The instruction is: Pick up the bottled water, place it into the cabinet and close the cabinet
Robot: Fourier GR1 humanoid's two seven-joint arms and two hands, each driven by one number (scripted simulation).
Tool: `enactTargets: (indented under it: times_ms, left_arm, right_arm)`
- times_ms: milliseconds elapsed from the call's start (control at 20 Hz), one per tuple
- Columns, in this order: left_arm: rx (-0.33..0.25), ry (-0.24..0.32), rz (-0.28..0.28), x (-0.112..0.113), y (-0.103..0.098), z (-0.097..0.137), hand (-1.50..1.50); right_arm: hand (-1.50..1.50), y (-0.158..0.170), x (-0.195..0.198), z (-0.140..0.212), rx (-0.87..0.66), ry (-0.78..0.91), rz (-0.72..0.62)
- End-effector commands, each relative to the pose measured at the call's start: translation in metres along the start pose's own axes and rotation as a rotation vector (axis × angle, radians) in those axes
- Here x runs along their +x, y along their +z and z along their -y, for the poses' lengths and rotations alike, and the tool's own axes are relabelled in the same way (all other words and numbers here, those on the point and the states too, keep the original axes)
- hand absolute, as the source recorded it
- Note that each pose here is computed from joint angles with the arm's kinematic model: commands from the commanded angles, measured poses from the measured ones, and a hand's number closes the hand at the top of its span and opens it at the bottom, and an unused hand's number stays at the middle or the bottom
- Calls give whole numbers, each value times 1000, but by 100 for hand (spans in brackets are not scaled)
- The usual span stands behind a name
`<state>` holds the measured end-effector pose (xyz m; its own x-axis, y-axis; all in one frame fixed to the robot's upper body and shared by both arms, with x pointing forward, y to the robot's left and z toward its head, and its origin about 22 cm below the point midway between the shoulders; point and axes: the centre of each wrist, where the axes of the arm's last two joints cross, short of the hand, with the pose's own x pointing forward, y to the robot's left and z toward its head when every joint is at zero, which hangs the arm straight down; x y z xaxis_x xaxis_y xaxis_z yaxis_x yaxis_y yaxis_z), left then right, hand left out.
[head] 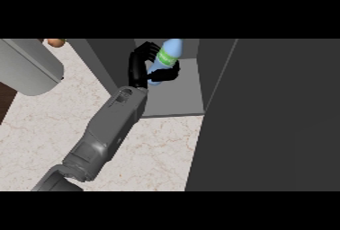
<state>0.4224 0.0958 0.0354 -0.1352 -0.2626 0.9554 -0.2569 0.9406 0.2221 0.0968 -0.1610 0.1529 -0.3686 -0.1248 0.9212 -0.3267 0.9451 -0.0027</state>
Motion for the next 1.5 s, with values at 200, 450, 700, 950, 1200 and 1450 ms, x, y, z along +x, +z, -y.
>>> enactTargets:
  times_ms: [200, 450, 700, 950, 1200, 1450]
  left_arm:
    - [22, -30, -37, -12, -5, -7, 150]
    - [62, -114, -35, -18, -2, -6, 150]
    - [39, -219, -17, -42, 12, -11, -150]
    - [86, -291, -26, -31, 5, -7, -150]
    - [100, -308, -38, -32, 3, -12, -150]
    - [95, -244, -8, -43, 7, -20, -150]
  right_arm:
    - [-150, 3, 22, 6, 24, 5, 27]
    - [-150, 5, 20, 1, 20, -15, 47]
    - [-150, 2, 15, 4, 46, 3, 41]
    - [-150, -5, 7, 4, 50, 2, 47]
    - [-150, 4, 19, 5, 33, -2, 57]
    - [-150, 3, 20, -1, 38, -16, 40]
